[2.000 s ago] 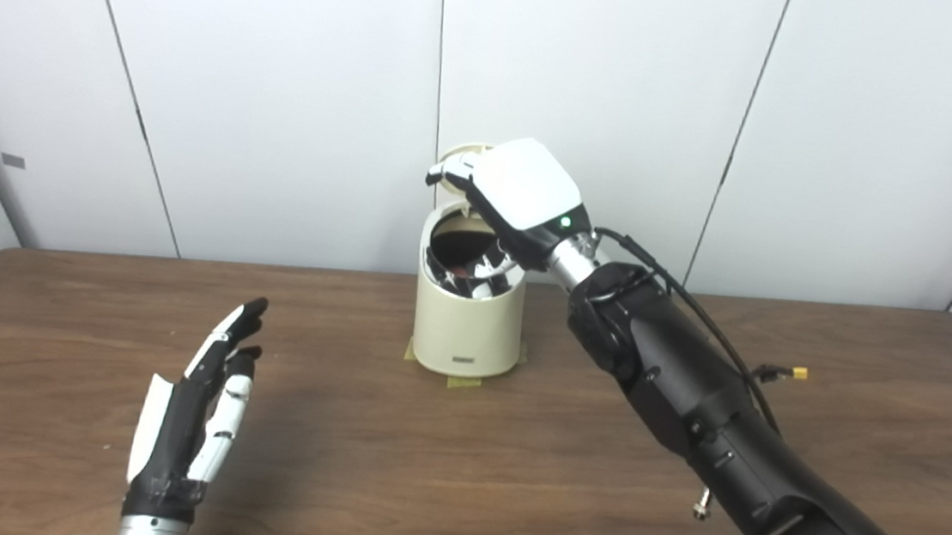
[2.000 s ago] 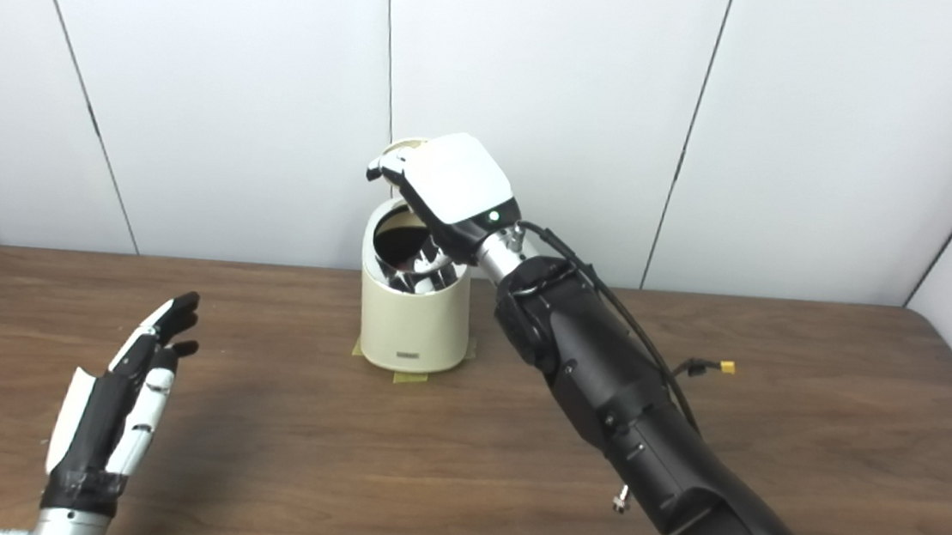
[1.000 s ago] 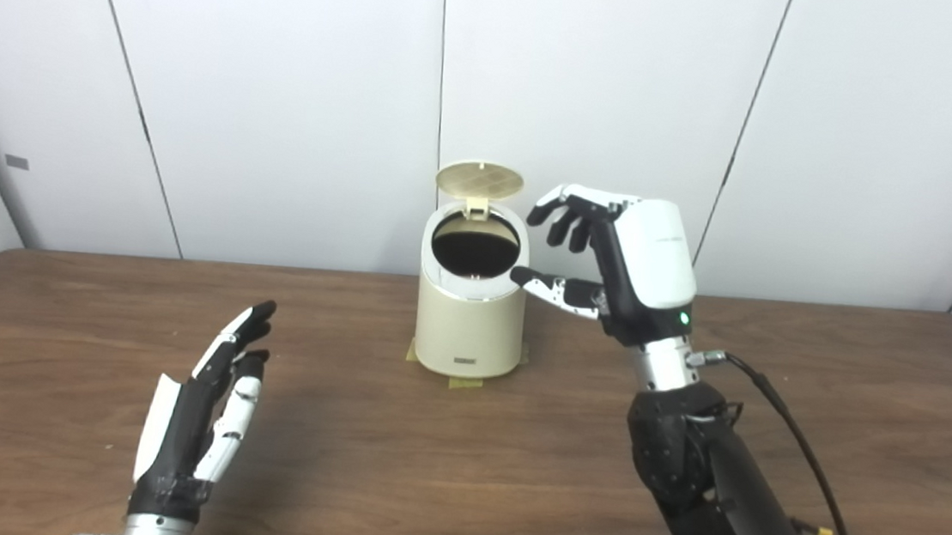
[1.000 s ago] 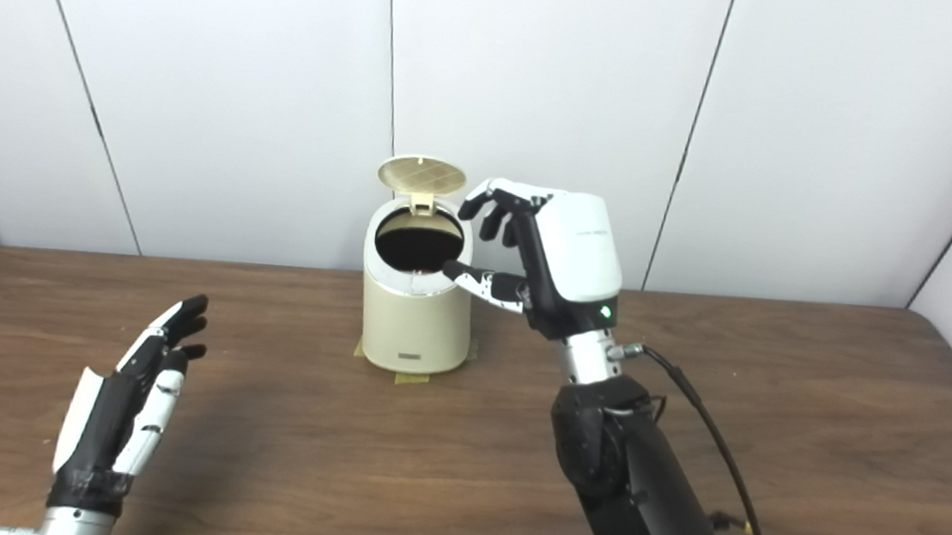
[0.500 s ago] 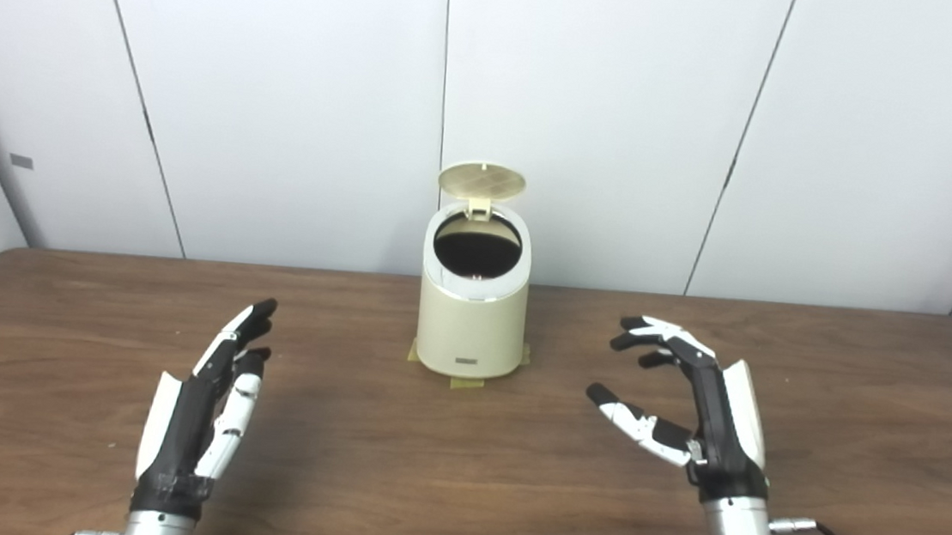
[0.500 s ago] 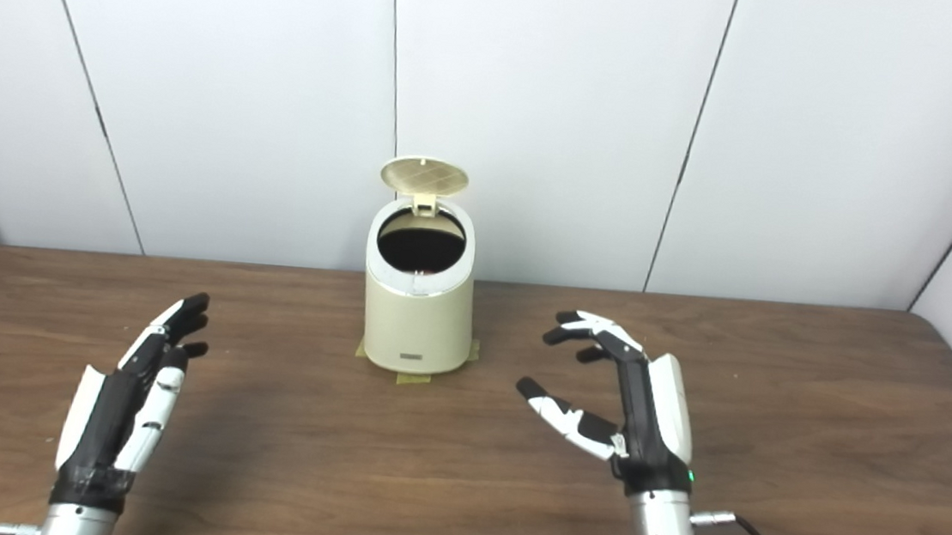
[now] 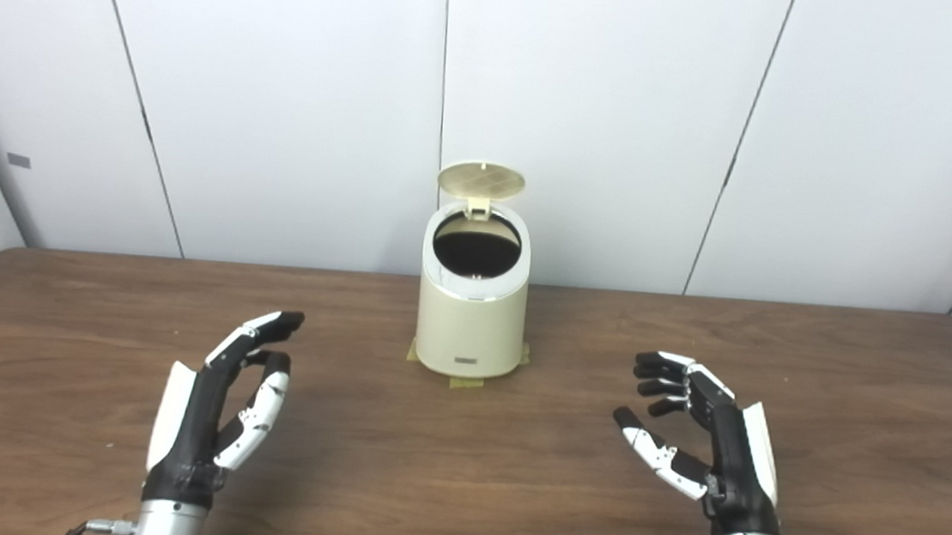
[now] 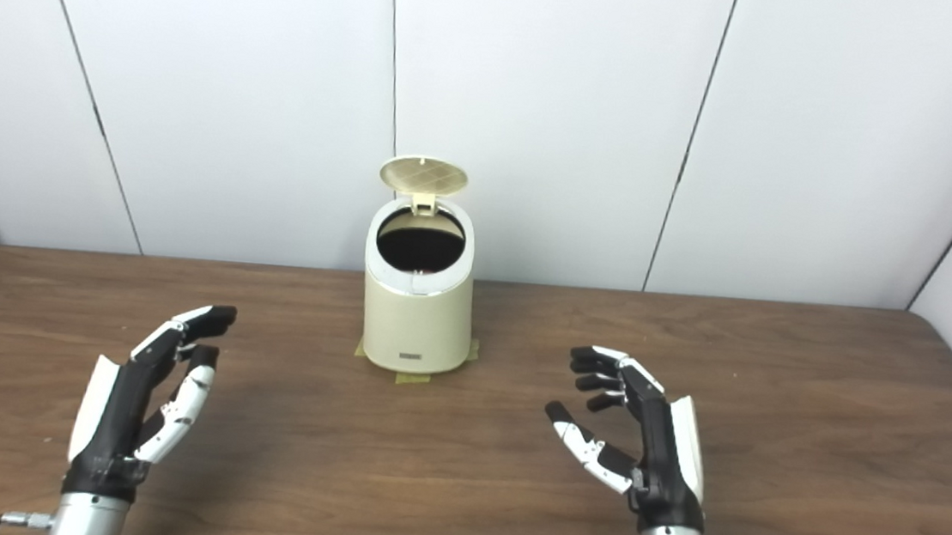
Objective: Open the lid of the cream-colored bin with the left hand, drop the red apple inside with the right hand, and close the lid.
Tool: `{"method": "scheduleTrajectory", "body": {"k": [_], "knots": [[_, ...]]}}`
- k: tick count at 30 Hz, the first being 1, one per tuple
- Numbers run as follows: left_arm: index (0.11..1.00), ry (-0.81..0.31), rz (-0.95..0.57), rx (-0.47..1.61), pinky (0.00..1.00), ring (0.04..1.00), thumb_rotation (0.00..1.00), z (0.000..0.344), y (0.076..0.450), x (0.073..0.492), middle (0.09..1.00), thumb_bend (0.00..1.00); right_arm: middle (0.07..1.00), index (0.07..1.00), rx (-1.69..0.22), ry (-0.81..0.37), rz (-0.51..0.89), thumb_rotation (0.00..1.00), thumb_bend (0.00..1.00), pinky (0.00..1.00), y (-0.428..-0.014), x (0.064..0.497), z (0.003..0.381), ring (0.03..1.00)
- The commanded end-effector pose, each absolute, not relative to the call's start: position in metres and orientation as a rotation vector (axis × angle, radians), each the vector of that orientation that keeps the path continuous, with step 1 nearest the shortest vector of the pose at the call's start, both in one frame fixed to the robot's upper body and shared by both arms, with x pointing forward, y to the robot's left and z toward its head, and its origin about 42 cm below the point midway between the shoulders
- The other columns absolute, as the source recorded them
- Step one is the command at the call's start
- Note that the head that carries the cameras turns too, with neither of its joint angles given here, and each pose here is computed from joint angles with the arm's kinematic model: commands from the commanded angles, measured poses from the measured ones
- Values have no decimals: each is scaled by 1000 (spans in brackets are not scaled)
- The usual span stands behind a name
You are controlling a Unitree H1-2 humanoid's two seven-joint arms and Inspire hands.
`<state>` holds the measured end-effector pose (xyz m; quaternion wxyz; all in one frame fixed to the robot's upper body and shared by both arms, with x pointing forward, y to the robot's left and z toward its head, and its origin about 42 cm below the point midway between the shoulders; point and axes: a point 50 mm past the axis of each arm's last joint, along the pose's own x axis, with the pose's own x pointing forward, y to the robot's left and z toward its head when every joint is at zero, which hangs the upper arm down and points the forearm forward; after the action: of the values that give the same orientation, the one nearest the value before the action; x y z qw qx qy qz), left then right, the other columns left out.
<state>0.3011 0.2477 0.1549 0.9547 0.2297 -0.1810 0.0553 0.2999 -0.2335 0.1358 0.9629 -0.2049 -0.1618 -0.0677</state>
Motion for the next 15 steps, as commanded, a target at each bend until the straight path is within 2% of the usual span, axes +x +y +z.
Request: {"method": "scheduleTrajectory", "body": {"k": [1,2,3,4,5,8,10,11,15], "knots": [[810,-495,147,512,825,865,679,204,236,325,826,341,652,644,-431,-376,-143,151,241,487,-231,308,146,606],[831,-494,153,528,900,910,743,209,234,329,850,418,650,643,-437,-371,-141,147,241,474,-231,309,145,597],[839,-488,162,552,925,925,765,218,231,334,858,444,649,643,-450,-368,-136,145,241,469,-232,309,144,594],[847,-483,167,569,962,951,801,226,228,340,872,514,646,644,-463,-366,-132,129,237,468,-232,310,143,592],[856,-481,167,584,985,980,823,235,225,346,896,599,644,644,-470,-365,-130,109,237,465,-232,310,143,590],[879,-506,152,647,999,998,858,262,213,362,968,774,644,650,-474,-351,-131,69,248,447,-230,310,142,577],[888,-550,137,721,1000,1000,902,280,202,370,964,830,643,652,-467,-335,-131,41,253,435,-229,310,142,567],[890,-571,128,751,1000,1000,925,288,196,373,937,857,647,655,-465,-328,-129,26,258,460,-229,310,141,585],[908,-629,108,824,1000,1000,995,310,177,379,919,899,646,659,-492,-337,-113,28,248,463,-229,311,140,591]]}}
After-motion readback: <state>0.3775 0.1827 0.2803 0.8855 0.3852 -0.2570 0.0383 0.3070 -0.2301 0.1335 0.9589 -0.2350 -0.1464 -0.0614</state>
